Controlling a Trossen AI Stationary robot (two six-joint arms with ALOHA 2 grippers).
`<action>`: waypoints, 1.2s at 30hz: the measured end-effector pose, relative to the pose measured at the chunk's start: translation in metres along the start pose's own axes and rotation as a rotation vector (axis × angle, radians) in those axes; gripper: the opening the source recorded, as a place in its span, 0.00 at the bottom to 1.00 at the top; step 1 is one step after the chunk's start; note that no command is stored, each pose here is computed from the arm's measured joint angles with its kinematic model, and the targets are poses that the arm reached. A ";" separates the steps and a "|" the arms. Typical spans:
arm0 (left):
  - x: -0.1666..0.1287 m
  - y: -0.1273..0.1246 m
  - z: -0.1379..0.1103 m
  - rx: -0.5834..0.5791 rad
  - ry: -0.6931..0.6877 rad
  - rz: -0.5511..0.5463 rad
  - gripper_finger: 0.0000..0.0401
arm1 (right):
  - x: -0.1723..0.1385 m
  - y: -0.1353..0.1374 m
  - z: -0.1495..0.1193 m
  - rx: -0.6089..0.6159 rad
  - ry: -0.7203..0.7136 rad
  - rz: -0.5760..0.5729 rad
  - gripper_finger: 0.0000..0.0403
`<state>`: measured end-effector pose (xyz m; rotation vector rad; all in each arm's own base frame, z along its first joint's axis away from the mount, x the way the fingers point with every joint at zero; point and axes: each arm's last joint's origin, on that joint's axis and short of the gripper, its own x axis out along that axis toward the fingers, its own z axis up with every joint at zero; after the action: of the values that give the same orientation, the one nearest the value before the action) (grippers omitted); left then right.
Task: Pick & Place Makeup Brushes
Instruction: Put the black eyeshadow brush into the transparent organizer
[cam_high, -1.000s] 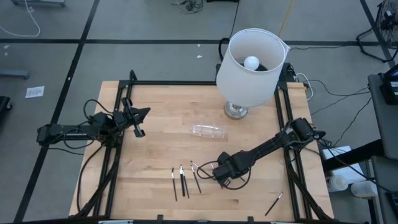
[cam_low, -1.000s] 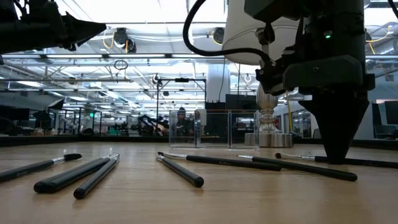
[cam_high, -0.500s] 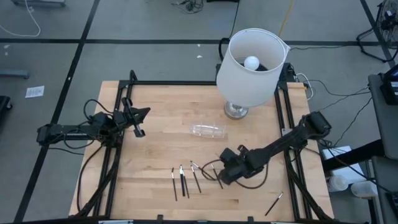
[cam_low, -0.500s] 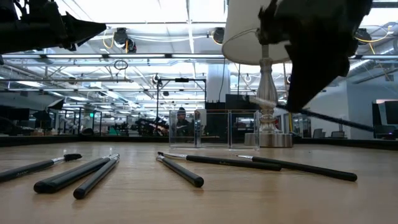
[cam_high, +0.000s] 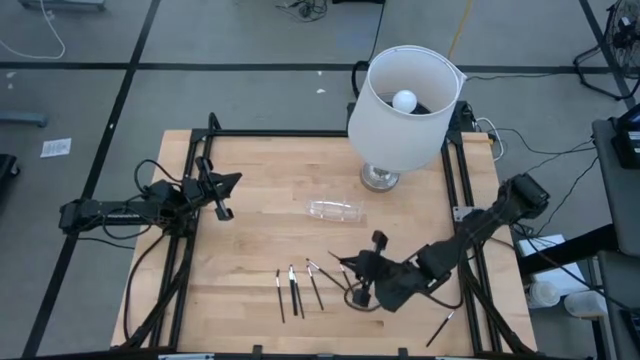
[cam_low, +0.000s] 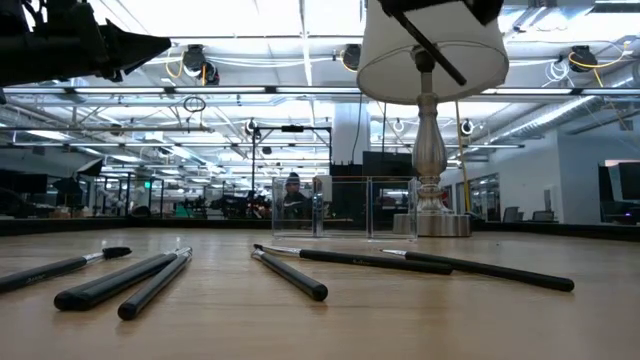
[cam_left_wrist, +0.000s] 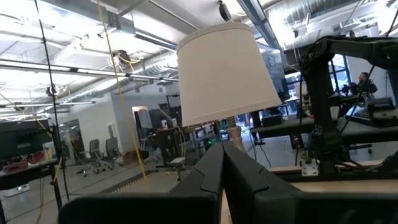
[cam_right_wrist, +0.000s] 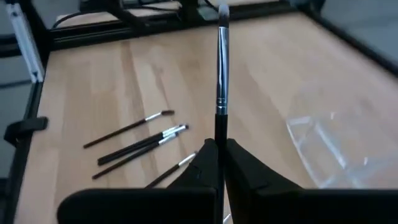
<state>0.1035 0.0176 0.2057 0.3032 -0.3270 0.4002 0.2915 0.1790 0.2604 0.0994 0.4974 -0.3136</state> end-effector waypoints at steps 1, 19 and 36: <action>0.000 0.000 0.000 -0.001 0.000 0.000 0.04 | -0.001 0.001 0.001 -0.032 -0.015 -0.002 0.00; 0.000 0.000 0.000 0.027 0.004 0.011 0.04 | 0.043 -0.078 -0.049 -0.152 -0.547 0.097 0.00; 0.000 0.002 0.000 -0.015 0.012 0.059 0.04 | 0.045 -0.095 -0.063 -0.108 -0.560 0.219 0.00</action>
<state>0.1026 0.0192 0.2062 0.2766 -0.3276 0.4573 0.2696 0.0876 0.1816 -0.0403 -0.0543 -0.0893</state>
